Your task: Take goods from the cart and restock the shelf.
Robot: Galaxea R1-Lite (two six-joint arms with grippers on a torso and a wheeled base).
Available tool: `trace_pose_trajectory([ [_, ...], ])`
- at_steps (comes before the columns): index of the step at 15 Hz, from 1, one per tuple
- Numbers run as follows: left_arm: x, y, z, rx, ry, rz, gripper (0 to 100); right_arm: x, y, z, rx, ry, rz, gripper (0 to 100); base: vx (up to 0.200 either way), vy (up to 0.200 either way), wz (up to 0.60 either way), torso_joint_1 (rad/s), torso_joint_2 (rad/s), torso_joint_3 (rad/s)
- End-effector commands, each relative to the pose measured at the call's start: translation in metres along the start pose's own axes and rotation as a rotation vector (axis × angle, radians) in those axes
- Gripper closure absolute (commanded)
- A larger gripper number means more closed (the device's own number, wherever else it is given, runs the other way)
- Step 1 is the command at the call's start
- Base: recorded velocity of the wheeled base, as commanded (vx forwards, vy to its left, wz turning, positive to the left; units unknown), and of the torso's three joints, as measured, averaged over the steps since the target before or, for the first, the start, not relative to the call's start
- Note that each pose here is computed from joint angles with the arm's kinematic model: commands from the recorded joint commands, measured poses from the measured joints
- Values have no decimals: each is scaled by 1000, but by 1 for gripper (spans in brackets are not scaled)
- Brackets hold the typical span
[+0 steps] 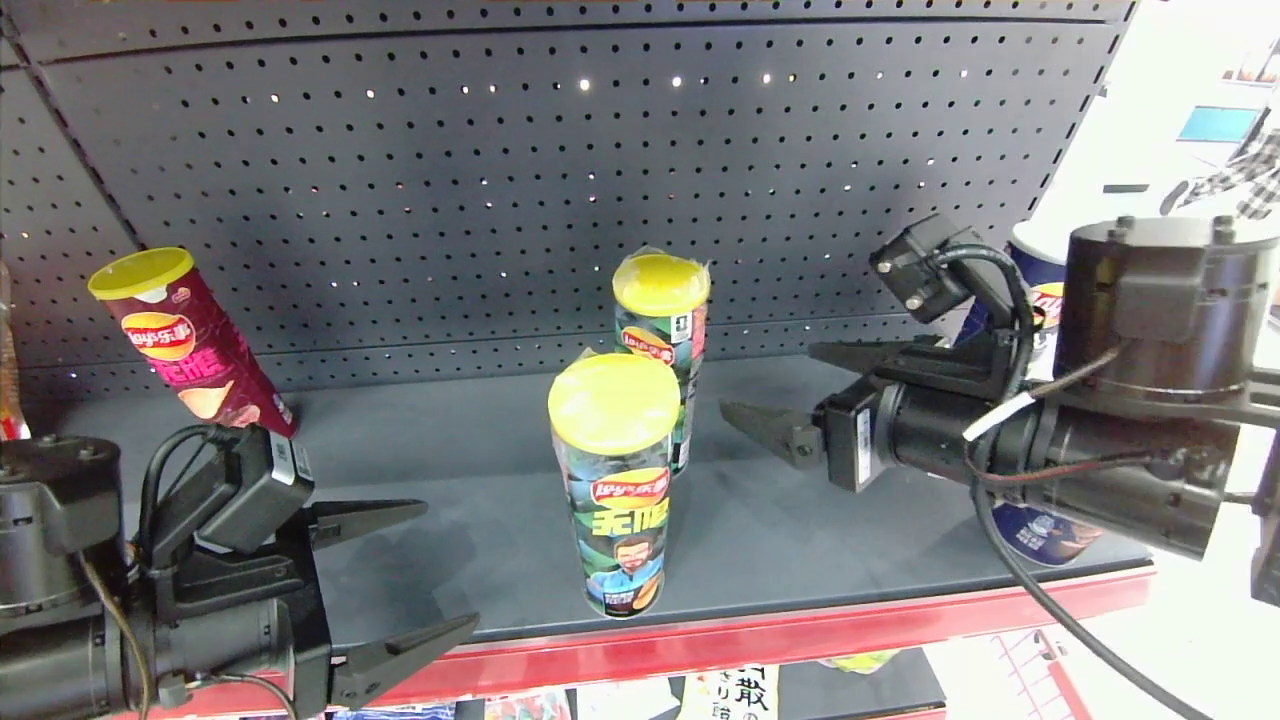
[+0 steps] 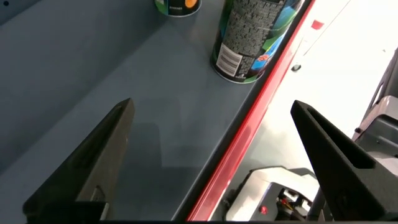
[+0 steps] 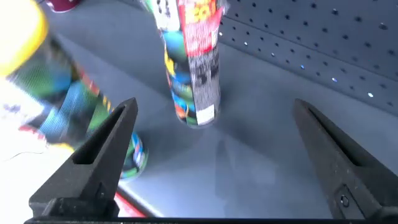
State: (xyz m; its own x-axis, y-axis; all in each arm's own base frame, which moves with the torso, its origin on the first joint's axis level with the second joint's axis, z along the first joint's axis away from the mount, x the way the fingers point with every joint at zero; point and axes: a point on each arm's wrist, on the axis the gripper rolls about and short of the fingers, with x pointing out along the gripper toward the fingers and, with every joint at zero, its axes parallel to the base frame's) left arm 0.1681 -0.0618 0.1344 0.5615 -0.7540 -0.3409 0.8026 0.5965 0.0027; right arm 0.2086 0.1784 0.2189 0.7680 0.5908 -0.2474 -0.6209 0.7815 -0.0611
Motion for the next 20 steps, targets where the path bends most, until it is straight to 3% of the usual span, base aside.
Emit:
trace_pose_trajectory([
  [1,3,2,-3,-12,16,-5,0,-24,0,1,-1,-31,-4,0,0,0,0,0,0,0],
  [10,14,8,-9,-37,61,1,0,-67,-2,-11,-2,-61,-9,0,0,0,0,0,0,0],
  [13,23,15,-9,-10,83,11,0,-81,-2,-13,-6,-81,-7,0,0,0,0,0,0,0],
  [17,37,25,-6,-11,85,-4,0,-108,-4,-20,-48,-121,-15,0,0,0,0,0,0,0],
  [20,41,22,-7,-13,94,-28,0,-123,-6,-20,-48,-159,-57,0,0,0,0,0,0,0],
])
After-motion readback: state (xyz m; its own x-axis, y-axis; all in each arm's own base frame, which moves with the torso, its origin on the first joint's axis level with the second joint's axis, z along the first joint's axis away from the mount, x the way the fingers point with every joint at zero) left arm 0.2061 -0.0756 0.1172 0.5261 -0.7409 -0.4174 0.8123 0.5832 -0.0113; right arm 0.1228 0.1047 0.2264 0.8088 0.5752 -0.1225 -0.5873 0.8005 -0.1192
